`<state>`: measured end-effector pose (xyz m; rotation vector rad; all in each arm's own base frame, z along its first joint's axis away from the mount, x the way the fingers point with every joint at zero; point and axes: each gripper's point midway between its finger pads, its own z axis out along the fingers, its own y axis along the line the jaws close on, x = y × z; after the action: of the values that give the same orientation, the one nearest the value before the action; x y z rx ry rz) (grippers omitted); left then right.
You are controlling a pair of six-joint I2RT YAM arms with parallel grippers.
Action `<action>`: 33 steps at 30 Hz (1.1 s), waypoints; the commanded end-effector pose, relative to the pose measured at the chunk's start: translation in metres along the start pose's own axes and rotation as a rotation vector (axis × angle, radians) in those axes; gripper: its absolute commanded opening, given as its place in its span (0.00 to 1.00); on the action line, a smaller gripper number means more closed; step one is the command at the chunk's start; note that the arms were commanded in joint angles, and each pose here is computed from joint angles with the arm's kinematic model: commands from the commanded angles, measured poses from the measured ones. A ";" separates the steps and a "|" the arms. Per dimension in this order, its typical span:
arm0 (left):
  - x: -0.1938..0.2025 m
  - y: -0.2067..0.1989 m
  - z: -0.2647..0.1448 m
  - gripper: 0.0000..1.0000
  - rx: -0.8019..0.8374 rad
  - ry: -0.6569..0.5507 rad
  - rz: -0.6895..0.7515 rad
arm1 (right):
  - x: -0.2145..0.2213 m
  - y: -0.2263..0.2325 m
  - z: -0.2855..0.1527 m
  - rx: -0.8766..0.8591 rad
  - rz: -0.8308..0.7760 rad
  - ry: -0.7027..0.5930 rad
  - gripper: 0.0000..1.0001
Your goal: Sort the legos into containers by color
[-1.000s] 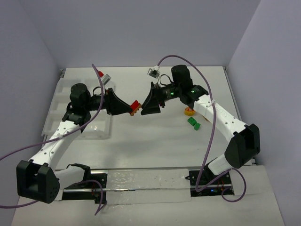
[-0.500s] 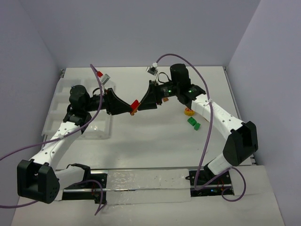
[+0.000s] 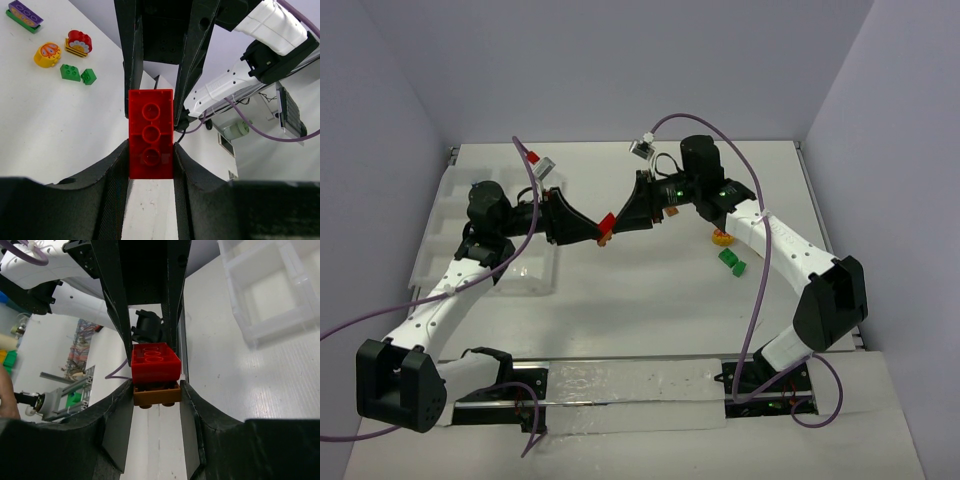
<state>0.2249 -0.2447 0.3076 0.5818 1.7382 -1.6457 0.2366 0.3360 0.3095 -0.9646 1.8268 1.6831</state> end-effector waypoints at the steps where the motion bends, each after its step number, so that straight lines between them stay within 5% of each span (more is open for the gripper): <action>1: -0.010 -0.010 0.001 0.32 0.009 -0.015 0.064 | -0.007 0.015 0.005 -0.029 -0.091 0.014 0.00; 3: -0.010 -0.010 0.000 0.46 0.002 -0.003 0.071 | -0.003 0.014 0.005 -0.019 -0.110 0.035 0.00; 6: -0.009 -0.007 0.001 0.54 -0.008 0.013 0.067 | 0.000 0.013 0.005 -0.011 -0.128 0.051 0.00; 15: -0.005 -0.009 0.006 0.56 0.004 0.036 0.073 | 0.001 0.014 0.007 -0.013 -0.127 0.063 0.00; 19: -0.004 -0.009 0.008 0.48 0.002 0.041 0.078 | 0.000 0.013 0.008 -0.010 -0.121 0.065 0.00; 26: -0.001 -0.003 0.008 0.03 -0.032 0.067 0.125 | 0.001 0.012 0.009 -0.016 -0.106 0.071 0.00; 33: -0.027 0.014 -0.018 0.00 -0.110 0.004 0.148 | 0.019 0.004 0.008 -0.007 -0.081 0.120 0.00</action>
<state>0.2259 -0.2437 0.2996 0.6817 1.7857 -1.5453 0.2263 0.3399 0.2934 -1.0966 1.8511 1.6131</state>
